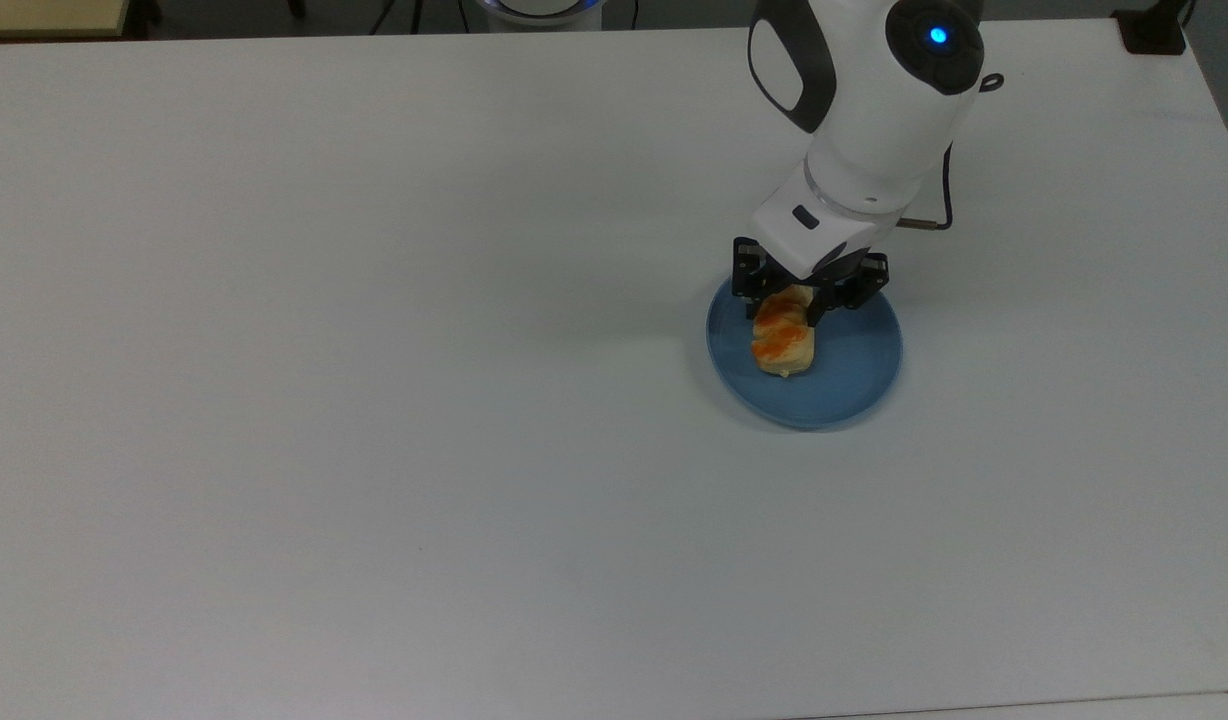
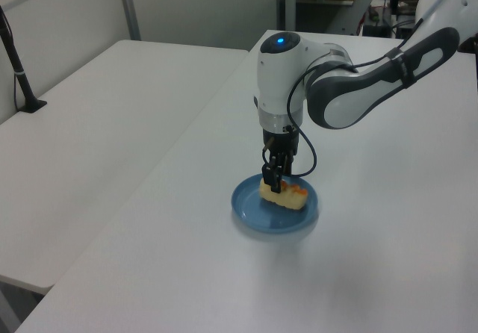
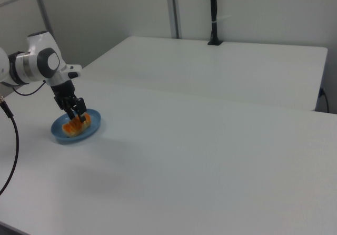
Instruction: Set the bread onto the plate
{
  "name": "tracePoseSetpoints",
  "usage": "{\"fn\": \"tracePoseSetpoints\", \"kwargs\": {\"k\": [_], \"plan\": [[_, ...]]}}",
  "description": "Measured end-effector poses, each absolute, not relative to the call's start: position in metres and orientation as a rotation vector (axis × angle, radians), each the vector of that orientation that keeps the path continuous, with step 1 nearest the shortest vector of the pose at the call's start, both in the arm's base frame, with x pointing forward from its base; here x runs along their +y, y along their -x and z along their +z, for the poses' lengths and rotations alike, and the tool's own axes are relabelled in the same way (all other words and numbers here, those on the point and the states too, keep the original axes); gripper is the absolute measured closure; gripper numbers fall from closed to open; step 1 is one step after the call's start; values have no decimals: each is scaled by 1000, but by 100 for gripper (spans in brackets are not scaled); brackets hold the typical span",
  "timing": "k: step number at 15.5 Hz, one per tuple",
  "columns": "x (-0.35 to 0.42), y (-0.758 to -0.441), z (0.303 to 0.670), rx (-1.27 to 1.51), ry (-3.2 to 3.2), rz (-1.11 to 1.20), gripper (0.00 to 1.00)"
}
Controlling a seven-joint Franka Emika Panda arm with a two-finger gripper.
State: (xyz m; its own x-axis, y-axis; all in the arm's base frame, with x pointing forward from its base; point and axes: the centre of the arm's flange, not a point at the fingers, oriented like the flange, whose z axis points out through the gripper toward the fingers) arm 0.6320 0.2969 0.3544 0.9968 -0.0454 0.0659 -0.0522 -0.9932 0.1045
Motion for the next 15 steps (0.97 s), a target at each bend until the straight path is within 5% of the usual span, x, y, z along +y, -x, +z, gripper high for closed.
{"fn": "tracePoseSetpoints", "kwargs": {"k": [4,9,15], "plan": [[291,-640,367,-92,-3039,133,0],[167,-633,497,-240,-3031,56,0],[2,-596,579,-127,-3028,-74,0]]}}
